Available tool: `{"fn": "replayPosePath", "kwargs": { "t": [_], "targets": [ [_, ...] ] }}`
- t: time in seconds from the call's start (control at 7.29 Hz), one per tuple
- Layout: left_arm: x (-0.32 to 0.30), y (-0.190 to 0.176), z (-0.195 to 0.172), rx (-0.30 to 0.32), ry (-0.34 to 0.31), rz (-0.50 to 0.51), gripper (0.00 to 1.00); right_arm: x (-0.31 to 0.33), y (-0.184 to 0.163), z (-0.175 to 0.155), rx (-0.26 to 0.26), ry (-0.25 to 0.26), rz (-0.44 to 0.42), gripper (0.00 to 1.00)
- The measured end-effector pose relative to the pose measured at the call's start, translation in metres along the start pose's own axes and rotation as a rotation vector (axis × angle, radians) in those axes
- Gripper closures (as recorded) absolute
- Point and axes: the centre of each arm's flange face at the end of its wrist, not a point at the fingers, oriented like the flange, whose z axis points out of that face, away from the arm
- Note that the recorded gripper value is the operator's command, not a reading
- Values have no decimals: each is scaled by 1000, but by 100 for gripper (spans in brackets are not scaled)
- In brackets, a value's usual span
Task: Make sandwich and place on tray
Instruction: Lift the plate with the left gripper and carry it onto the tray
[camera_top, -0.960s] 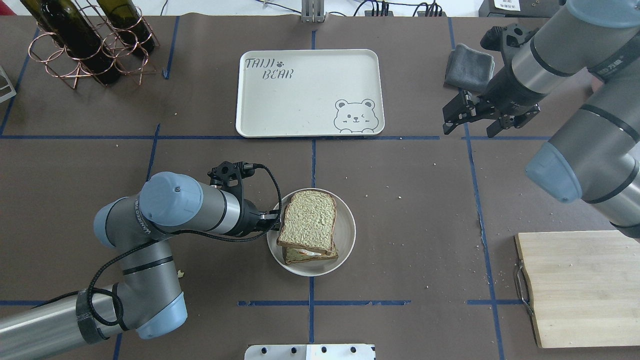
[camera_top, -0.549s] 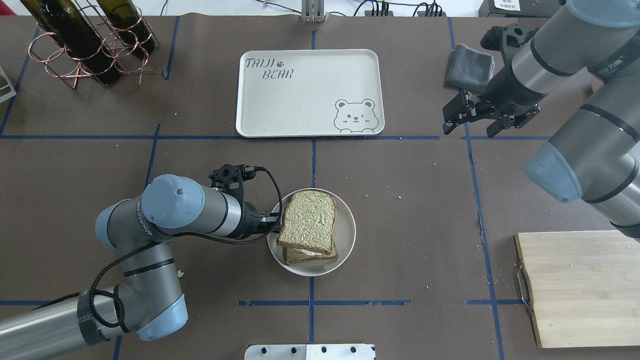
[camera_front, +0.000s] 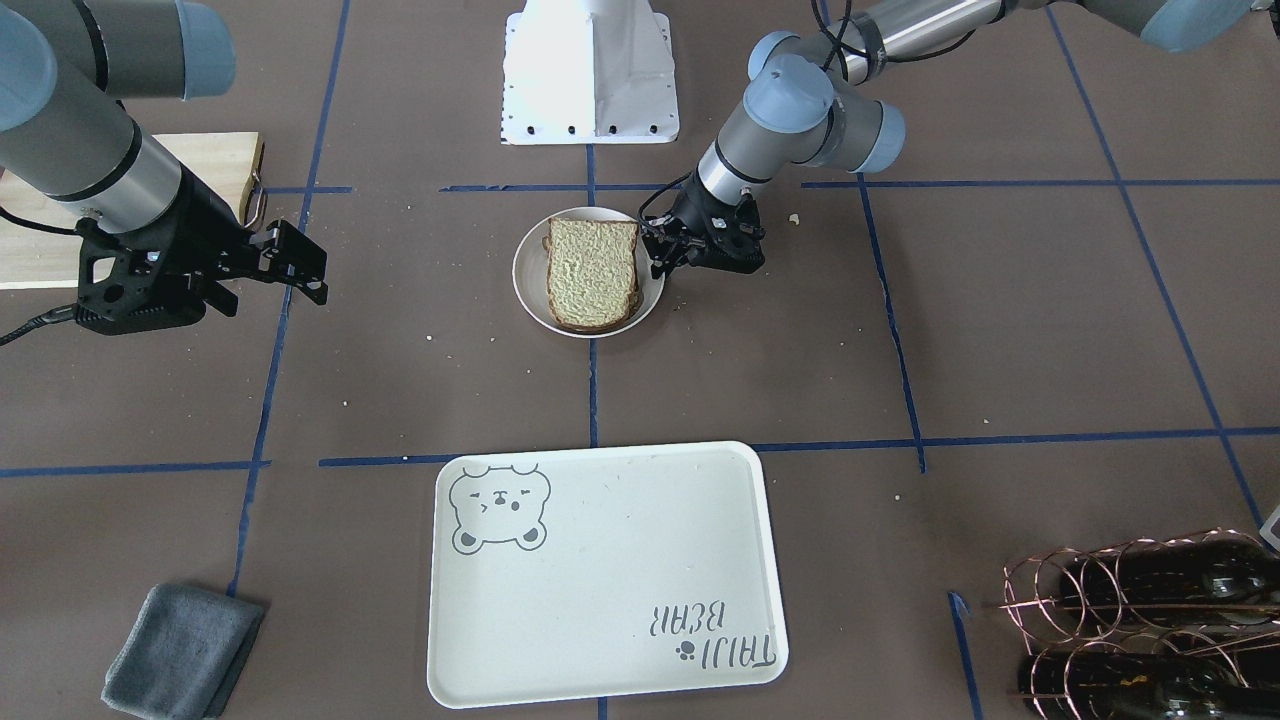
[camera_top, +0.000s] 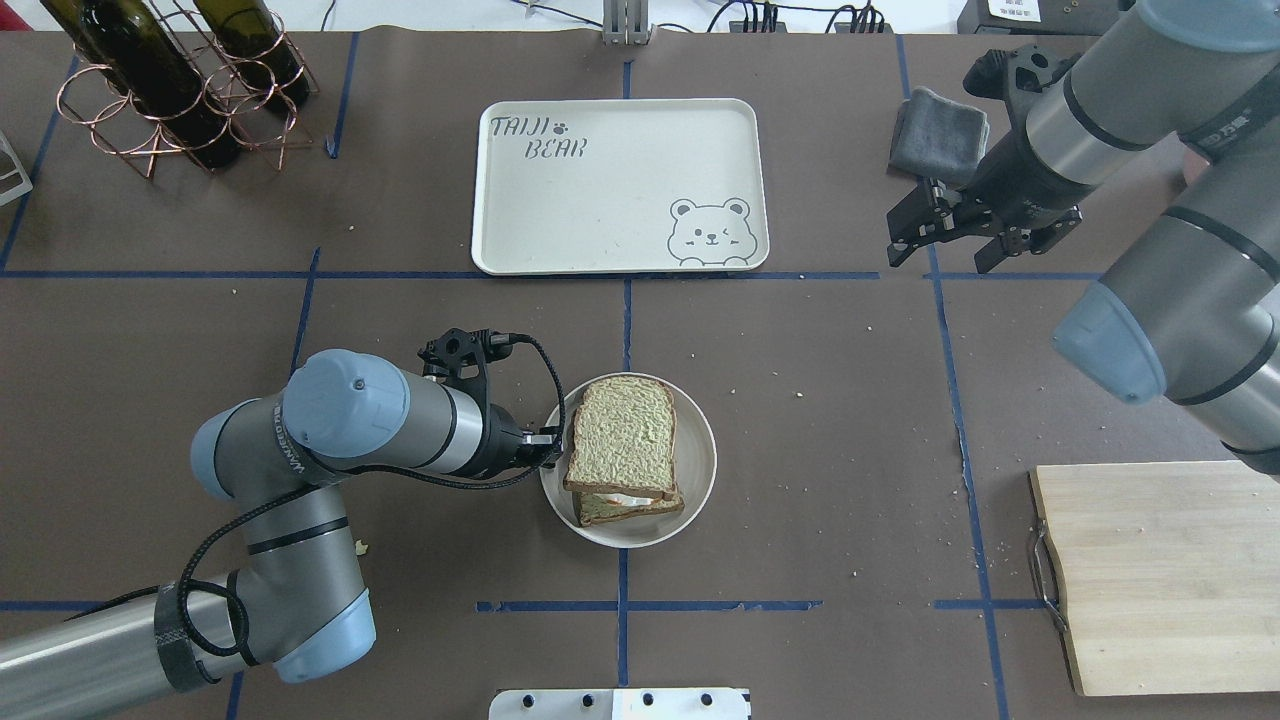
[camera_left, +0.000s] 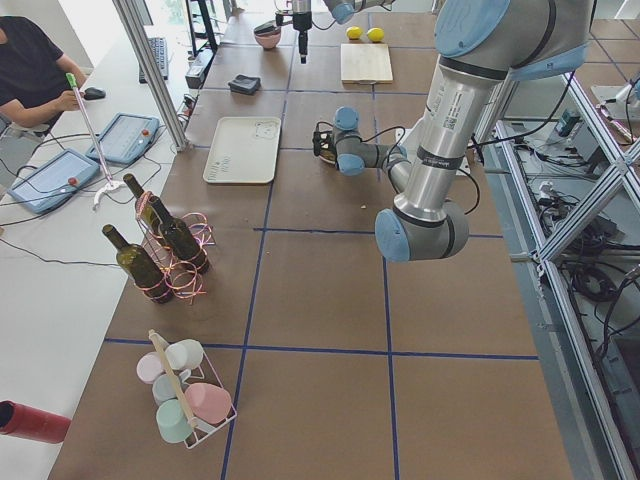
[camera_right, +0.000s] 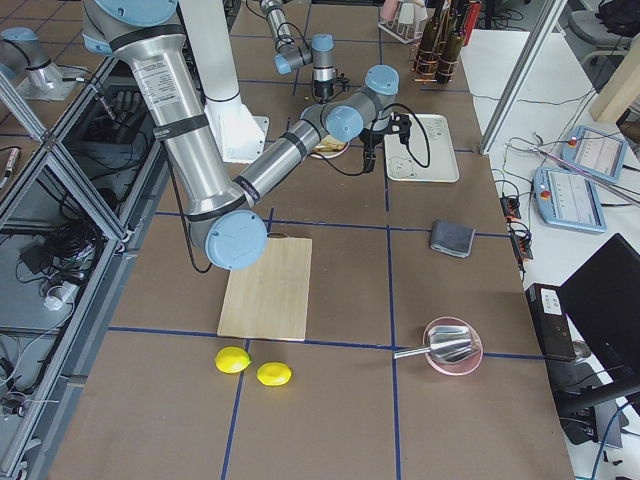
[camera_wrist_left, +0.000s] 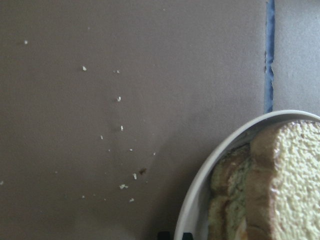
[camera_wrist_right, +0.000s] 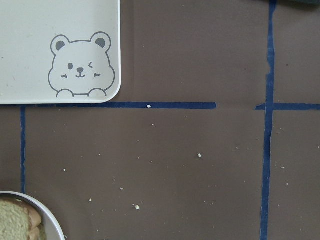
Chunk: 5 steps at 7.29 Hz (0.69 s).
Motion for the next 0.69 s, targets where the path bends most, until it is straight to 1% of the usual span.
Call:
{"fn": "replayPosePath", "kwargs": {
  "t": [0.14,0.41,0.69],
  "targets": [
    [2,0,-3,1,6,1,100,1,-1,-1,2,0,2,0],
    [10,-1,-16,6,39,1,100,7,-5,-9,14,4,12,0],
    [14,-12,-31,25,80,-17,100,19,-10,-15,27,13,26,0]
  ]
}}
